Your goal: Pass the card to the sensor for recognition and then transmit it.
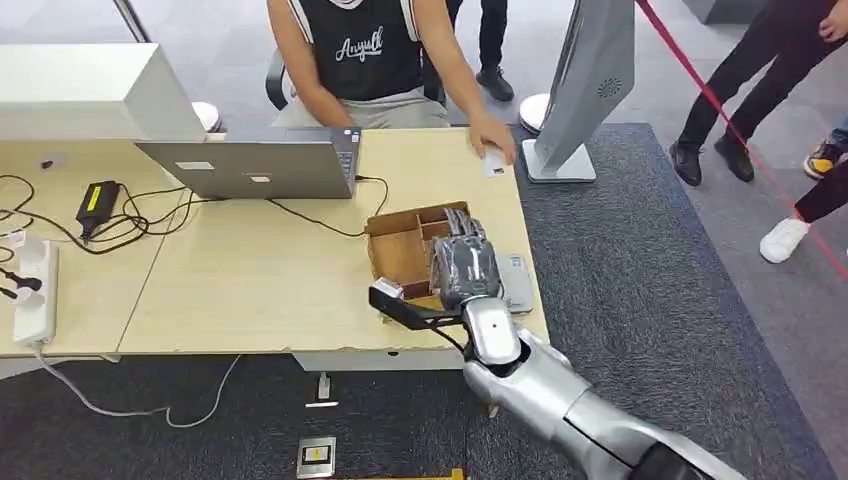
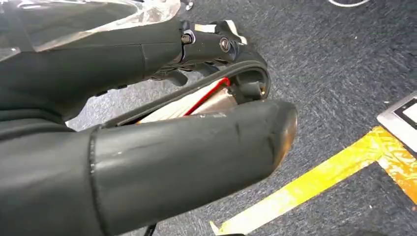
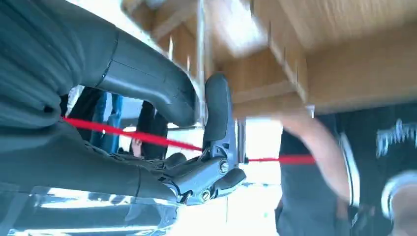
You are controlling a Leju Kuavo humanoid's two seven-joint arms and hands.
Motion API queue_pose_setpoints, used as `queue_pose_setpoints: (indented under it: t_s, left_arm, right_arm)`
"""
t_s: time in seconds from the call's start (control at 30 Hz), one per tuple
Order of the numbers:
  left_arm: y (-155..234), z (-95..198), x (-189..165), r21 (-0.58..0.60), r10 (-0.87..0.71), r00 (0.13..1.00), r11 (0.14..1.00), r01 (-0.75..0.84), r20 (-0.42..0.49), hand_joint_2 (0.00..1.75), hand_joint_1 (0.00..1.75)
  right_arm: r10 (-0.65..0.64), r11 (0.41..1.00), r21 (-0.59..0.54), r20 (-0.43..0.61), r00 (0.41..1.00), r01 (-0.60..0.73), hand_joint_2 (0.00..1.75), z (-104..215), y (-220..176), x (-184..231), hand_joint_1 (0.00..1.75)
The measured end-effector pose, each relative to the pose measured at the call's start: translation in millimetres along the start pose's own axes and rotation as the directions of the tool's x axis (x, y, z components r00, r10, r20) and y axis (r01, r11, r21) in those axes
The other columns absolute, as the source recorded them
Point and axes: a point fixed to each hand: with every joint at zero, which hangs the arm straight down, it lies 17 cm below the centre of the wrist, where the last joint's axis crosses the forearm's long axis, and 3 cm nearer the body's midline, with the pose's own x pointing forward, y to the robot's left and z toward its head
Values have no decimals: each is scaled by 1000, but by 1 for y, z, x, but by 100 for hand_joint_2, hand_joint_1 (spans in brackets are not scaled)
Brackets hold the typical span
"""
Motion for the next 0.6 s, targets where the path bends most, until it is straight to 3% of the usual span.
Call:
queue_pose_setpoints:
  t_s: [0.27,0.6]
  left_arm:
    - [3,-1,4,5,-2,1000,1000,2,14,0,0]
    - [2,-1,4,4,-1,1000,1000,1,16,0,0]
  right_arm:
    - [-20,982,-187,-16,1000,17,175,-32,-85,-10,175]
    - [-43,962,-270,17,999,46,175,-36,-131,0,175]
